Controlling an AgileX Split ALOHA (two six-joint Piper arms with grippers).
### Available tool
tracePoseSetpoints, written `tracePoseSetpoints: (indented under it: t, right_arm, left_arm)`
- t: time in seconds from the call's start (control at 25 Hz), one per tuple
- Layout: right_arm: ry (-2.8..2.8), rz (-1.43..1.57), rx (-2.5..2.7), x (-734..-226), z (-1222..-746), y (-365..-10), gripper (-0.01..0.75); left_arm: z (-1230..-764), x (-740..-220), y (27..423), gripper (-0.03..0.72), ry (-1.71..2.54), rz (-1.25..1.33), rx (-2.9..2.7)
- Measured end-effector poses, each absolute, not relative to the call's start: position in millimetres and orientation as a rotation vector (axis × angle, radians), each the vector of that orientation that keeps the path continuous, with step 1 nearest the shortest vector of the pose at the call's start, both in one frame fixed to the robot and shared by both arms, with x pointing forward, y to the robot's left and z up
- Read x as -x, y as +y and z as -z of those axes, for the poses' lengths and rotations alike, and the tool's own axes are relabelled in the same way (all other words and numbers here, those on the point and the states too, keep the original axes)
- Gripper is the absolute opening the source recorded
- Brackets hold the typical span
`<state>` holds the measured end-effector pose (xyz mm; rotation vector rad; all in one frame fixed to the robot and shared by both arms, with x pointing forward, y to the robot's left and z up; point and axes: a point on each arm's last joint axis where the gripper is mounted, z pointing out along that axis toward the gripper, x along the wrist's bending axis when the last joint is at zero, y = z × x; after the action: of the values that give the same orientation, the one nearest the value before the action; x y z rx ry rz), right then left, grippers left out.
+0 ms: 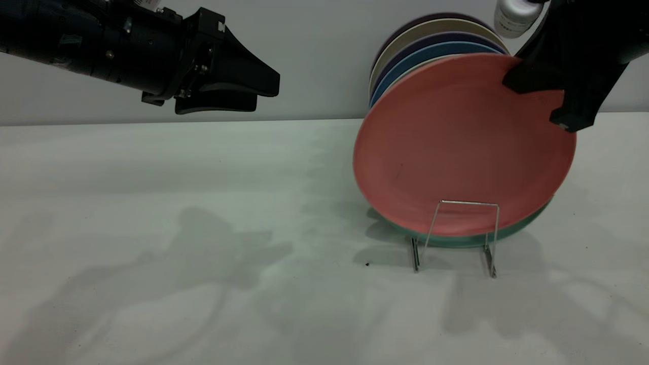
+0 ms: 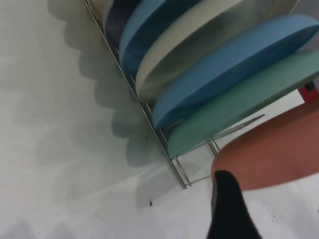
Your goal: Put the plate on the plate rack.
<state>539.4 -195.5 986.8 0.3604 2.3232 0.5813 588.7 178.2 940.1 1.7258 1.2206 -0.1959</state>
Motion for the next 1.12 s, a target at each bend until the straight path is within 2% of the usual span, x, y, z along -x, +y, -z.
tracePoseSetpoints:
  t: [0.16, 0.4, 0.52, 0.76, 0.96, 1.12]
  right_arm:
    - [2.352, -0.604, -0.347, -537.2, -985.6, -193.3, 0.097]
    - [2.379, -0.625, -0.335, -535.1, -984.5, -191.5, 0.27]
    - [2.379, -0.622, -0.328, -535.1, -984.5, -191.5, 0.328]
    - [2.334, -0.602, -0.32, -535.4, -991.9, -193.9, 0.346]
    - [2.151, -0.617, -0.398, -529.9, -1028.0, -203.1, 0.346]
    - [1.989, -0.709, -0.593, -521.1, -1057.2, -212.4, 0.346]
  left_arm:
    - [-940.1, -588.7, 178.2, 0.454, 1.221, 0.196, -1.726]
    - [-940.1, -588.7, 178.2, 0.454, 1.221, 0.196, -1.726]
    - [-940.1, -588.7, 178.2, 0.454, 1.221, 0.196, -1.726]
    - [-940.1, -588.7, 178.2, 0.452, 1.221, 0.196, -1.726]
    - [-942.7, -589.3, 181.7, 0.453, 1.22, 0.186, -1.721]
    - [-962.2, -590.5, 199.0, 0.453, 1.208, 0.112, -1.701]
